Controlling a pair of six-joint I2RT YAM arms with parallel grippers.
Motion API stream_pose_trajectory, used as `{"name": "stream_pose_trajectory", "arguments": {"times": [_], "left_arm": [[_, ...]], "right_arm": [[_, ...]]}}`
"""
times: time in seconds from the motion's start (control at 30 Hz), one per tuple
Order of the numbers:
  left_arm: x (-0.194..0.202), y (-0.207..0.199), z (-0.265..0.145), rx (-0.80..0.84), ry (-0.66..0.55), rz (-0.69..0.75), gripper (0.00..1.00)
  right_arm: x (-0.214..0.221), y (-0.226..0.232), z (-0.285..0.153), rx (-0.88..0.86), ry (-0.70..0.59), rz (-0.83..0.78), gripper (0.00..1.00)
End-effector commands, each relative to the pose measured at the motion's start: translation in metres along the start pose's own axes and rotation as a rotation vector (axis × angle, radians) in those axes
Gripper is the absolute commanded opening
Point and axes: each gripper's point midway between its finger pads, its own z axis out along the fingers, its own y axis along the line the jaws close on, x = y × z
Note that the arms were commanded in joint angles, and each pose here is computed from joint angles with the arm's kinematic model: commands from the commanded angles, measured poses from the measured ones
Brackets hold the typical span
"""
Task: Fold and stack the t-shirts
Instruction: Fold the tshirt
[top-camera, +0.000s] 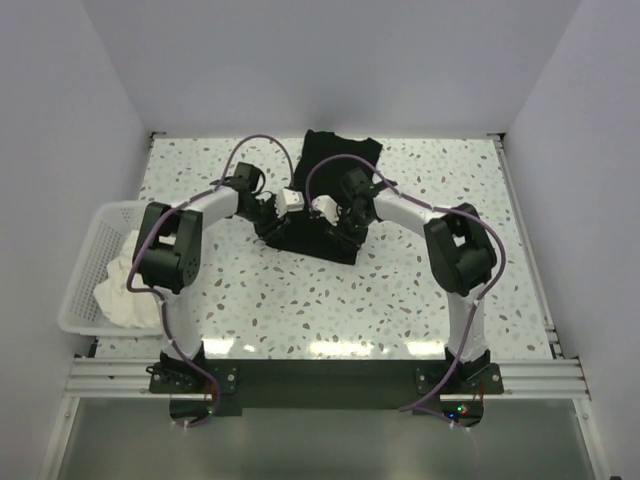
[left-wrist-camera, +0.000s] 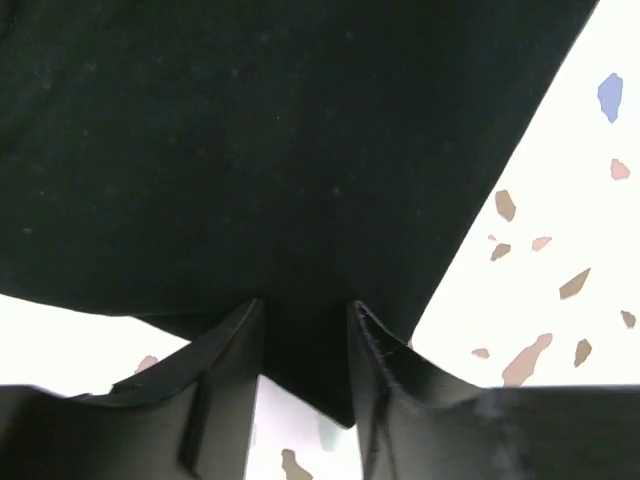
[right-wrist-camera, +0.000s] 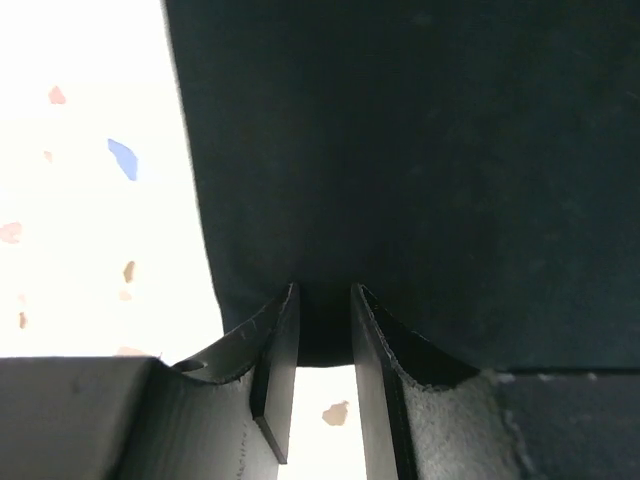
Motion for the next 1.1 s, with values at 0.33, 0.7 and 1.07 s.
{"name": "stream_pose_trajectory", "arguments": {"times": [0.33,0.7,1.07], "left_arm": [[0.005,-0.107,0.001,0.126,0.009,-0.180,0.43],[-0.030,-0.113,-0.046,0.011,-0.097,0.213,0.60],[-0.014,-0.110,-0.015,0.012,-0.047,0.407,0.60]], "right_arm": [[0.067,0.028,-0.039,-0.028,0.068,-0.141,0.35],[0.077,0.054,-0.078,0.028,-0.017,-0.456,0.44],[0.072,0.037,-0.045,0.037,-0.019,-0.559,0.41]]}}
